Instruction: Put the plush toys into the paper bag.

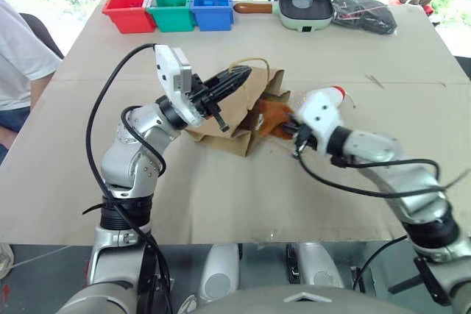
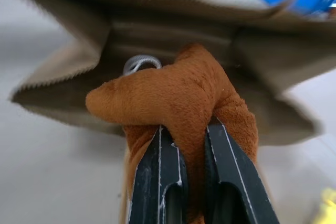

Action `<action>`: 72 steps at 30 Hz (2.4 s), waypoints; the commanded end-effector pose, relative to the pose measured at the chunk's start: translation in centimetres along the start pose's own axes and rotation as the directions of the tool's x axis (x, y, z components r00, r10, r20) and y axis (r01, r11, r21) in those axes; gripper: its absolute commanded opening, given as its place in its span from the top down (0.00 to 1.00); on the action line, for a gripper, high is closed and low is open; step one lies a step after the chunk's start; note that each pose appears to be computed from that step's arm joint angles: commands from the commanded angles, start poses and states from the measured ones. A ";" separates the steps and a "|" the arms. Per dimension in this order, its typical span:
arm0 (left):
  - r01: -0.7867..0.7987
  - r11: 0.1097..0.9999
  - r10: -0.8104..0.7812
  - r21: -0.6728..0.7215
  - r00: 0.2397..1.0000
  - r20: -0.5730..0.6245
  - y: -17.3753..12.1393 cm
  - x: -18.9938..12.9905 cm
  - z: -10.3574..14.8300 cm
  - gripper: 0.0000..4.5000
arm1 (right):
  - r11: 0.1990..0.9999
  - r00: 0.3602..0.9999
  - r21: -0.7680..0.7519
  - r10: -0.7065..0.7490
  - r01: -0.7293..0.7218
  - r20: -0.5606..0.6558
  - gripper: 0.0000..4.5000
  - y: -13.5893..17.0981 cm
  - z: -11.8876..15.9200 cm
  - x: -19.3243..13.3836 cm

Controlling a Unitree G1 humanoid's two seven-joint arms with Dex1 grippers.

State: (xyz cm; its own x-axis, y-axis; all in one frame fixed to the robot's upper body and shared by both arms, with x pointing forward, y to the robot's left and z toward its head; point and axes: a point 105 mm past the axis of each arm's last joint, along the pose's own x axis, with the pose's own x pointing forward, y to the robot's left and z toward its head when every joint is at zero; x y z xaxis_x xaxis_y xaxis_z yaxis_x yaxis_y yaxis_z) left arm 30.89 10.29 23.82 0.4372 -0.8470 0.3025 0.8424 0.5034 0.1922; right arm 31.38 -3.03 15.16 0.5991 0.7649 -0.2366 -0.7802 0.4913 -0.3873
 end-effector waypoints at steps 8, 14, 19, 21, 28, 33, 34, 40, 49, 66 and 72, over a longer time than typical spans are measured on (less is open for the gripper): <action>0.062 0.998 -0.060 -0.023 0.997 0.044 -2.1 0.6 0.6 1.00 | 0.974 0.962 -0.051 0.226 -0.221 0.150 0.73 0.9 3.3 6.2; -0.025 1.000 0.025 -0.003 0.999 0.023 -0.4 -1.1 0.6 1.00 | 0.993 0.983 -0.068 0.104 -0.095 0.150 0.19 -0.8 2.0 2.6; -0.120 0.992 0.120 0.042 0.993 0.008 1.6 -2.3 0.9 1.00 | 0.999 0.986 0.036 -0.004 -0.002 0.167 0.19 -2.8 2.6 -2.5; -0.153 0.986 0.153 0.067 0.988 0.008 2.3 -2.5 1.0 1.00 | 0.994 0.986 0.085 -0.074 0.062 0.149 0.19 -4.4 2.6 -4.1; -0.141 0.985 0.140 0.101 0.990 0.020 2.2 -2.0 1.2 1.00 | 0.895 0.908 0.200 -0.355 0.399 -0.223 0.19 -13.0 -5.9 -4.0; -0.131 0.985 0.128 0.110 0.991 0.026 1.9 -1.8 1.6 1.00 | 0.884 0.884 0.217 -0.332 0.413 -0.329 0.45 -14.2 -9.5 -2.5; -0.130 0.985 0.128 0.110 0.991 0.027 1.9 -1.8 1.7 1.00 | 0.887 0.884 0.214 -0.328 0.409 -0.332 0.56 -14.2 -9.7 -2.4; -0.089 0.996 0.089 -0.004 0.992 0.088 0.7 -1.4 2.4 1.00 | 0.901 0.941 0.288 -0.279 0.325 -0.191 0.99 -13.2 -7.9 -3.5; 0.001 0.971 0.040 -0.239 0.986 0.164 -0.3 -0.7 3.0 1.00 | 0.975 0.947 0.220 -0.040 -0.032 0.317 0.99 -4.5 4.4 -7.3; 0.164 0.927 -0.121 -0.338 0.982 0.143 -2.9 0.0 2.7 1.00 | 0.963 0.933 -0.056 0.268 -0.263 0.241 0.99 1.5 3.9 3.3; 0.141 0.925 -0.105 -0.353 0.987 0.118 -3.1 -1.0 2.2 1.00 | 0.932 0.896 -0.133 0.361 -0.337 0.259 0.99 2.7 4.1 5.1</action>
State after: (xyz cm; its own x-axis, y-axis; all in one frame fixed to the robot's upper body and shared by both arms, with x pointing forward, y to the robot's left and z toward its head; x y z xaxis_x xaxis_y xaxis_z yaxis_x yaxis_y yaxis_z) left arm 28.13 9.80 23.96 0.3402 -0.8652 0.3684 0.9399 0.3016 -0.1597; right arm 32.10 3.53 15.31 0.2579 0.9537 -0.1545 -0.9099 0.1860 -0.3707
